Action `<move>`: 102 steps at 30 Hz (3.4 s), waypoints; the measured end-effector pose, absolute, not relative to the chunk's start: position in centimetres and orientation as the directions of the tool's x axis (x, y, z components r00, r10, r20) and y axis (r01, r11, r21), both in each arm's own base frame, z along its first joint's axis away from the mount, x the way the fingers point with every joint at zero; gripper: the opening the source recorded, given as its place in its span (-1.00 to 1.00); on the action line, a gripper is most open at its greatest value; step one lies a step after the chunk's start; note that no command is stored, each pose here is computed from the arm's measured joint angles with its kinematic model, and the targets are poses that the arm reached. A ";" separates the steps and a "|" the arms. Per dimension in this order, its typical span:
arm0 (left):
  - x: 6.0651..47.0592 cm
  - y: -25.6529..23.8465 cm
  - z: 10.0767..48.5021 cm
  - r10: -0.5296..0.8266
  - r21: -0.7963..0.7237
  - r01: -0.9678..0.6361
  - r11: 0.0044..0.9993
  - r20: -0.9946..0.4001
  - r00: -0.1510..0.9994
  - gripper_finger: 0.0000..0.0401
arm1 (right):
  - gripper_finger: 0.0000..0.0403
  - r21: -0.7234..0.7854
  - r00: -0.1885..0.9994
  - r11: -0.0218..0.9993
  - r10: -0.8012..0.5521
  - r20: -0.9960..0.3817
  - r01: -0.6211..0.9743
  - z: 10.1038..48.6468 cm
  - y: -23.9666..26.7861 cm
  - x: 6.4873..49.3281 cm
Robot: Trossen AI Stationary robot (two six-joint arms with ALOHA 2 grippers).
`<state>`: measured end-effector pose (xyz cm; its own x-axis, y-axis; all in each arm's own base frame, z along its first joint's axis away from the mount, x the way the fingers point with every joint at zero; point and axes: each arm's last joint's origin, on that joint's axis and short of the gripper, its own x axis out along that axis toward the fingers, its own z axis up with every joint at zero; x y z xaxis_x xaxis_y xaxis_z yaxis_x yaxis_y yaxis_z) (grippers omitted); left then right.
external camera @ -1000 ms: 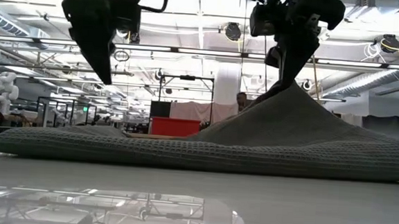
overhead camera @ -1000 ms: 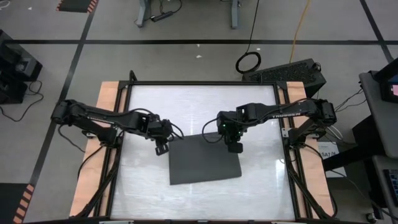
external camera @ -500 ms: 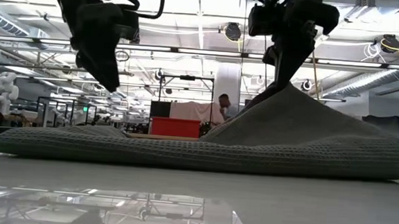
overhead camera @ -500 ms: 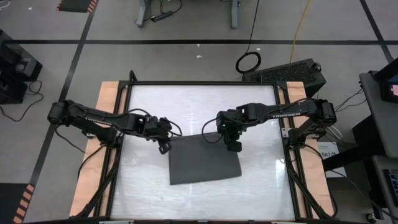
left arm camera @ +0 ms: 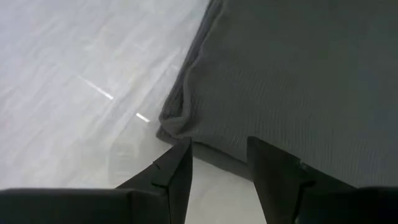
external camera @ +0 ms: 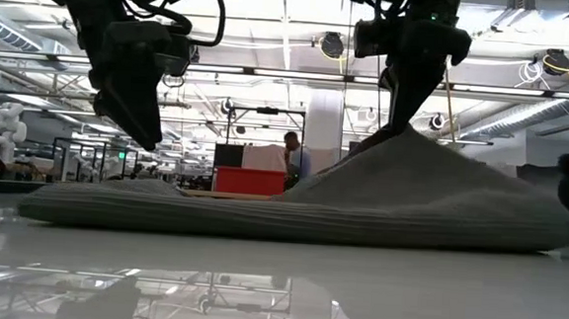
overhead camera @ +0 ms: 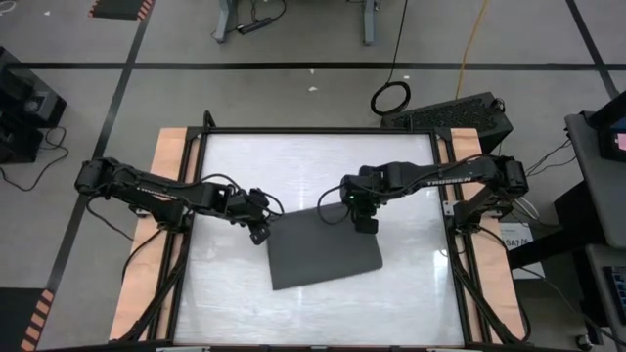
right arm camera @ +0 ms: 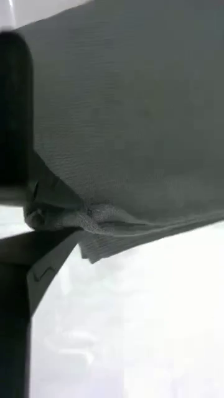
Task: Roll towel
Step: Roll the gray towel
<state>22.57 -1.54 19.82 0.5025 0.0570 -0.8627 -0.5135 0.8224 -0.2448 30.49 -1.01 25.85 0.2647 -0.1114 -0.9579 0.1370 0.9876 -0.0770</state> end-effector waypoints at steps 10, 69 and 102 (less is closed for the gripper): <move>22.7 -1.6 19.9 0.048 -0.259 -0.507 0.822 -0.856 0.515 -0.22 | -0.10 -0.065 0.240 0.976 -0.115 -0.964 0.206 25.9 -1.2 30.3; 20.3 -1.6 13.8 0.017 -0.204 -0.377 0.903 -0.862 0.507 -0.22 | -0.96 0.120 0.543 0.966 -0.025 -0.839 0.230 17.7 -7.7 26.1; 19.6 -0.6 16.0 0.031 -0.484 -0.740 0.467 -0.828 0.560 -0.22 | -0.95 0.103 0.607 0.964 -0.070 -0.792 0.245 18.4 -8.8 26.5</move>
<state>19.56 -0.65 16.02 0.5605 0.0308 -0.8276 -0.7403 0.4665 -0.4840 26.54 -8.76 18.41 0.6071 -0.0700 -0.7916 0.2448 0.9641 0.1025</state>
